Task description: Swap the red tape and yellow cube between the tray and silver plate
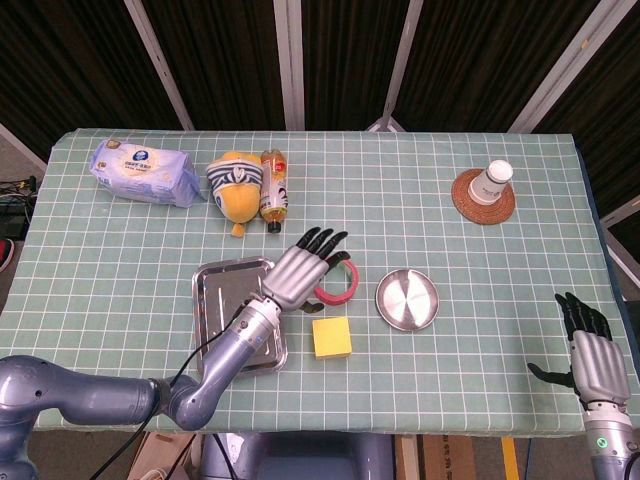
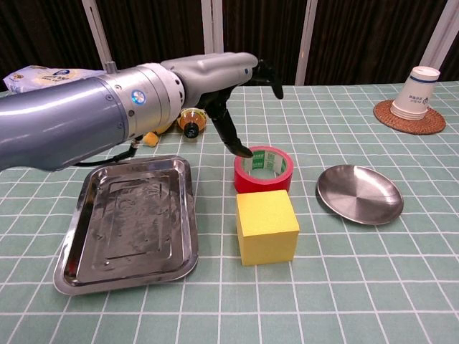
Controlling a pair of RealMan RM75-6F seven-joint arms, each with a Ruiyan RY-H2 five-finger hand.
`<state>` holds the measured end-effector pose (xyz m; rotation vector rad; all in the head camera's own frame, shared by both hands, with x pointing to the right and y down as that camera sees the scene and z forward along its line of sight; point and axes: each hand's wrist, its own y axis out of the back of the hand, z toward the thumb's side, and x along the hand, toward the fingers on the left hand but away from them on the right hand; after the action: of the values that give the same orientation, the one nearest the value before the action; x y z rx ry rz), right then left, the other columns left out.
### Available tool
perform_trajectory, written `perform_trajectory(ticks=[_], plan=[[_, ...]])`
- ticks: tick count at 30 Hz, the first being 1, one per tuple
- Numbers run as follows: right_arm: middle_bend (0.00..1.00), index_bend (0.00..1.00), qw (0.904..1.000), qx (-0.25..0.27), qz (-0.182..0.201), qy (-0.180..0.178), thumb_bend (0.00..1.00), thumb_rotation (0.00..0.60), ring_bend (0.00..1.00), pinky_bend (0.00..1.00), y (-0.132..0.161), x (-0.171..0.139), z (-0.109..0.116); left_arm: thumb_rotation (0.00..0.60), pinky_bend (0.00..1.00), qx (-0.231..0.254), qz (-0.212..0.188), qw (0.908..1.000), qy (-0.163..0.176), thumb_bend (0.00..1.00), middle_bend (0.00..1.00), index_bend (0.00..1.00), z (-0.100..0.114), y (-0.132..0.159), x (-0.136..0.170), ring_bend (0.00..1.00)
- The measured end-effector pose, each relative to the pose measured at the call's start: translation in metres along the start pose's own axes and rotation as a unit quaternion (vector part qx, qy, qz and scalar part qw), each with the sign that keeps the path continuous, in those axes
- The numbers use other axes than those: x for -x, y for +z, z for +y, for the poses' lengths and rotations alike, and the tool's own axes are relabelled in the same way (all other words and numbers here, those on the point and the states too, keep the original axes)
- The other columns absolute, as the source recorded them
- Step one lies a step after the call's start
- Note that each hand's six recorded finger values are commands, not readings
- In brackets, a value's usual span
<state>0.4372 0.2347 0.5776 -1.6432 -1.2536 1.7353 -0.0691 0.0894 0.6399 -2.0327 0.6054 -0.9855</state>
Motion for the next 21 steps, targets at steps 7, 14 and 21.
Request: perform_trajectory(ticks=[7,14,21], plan=[[0.0,0.0,0.9999,-0.004,-0.012,-0.002,0.03,0.6,0.0,0.0,-0.004,0.003,0.0,0.6,0.0,0.047,0.022,0.9972,-0.054,0.0,0.0,0.2,-0.027,-0.013,-0.025,0.0],[0.0,0.0,0.9999,-0.002,-0.016,0.002,0.03,0.6,0.0,0.0,-0.005,0.005,-0.001,0.6,0.0,0.079,0.021,0.9938,-0.075,0.0,0.0,0.2,-0.045,-0.01,-0.039,0.0],[0.0,0.0,0.9999,0.0,-0.013,0.0,0.03,0.6,0.0,0.0,-0.005,0.005,0.0,0.6,0.0,0.069,0.03,0.9938,-0.081,0.0,0.0,0.2,-0.064,-0.012,-0.048,0.0]])
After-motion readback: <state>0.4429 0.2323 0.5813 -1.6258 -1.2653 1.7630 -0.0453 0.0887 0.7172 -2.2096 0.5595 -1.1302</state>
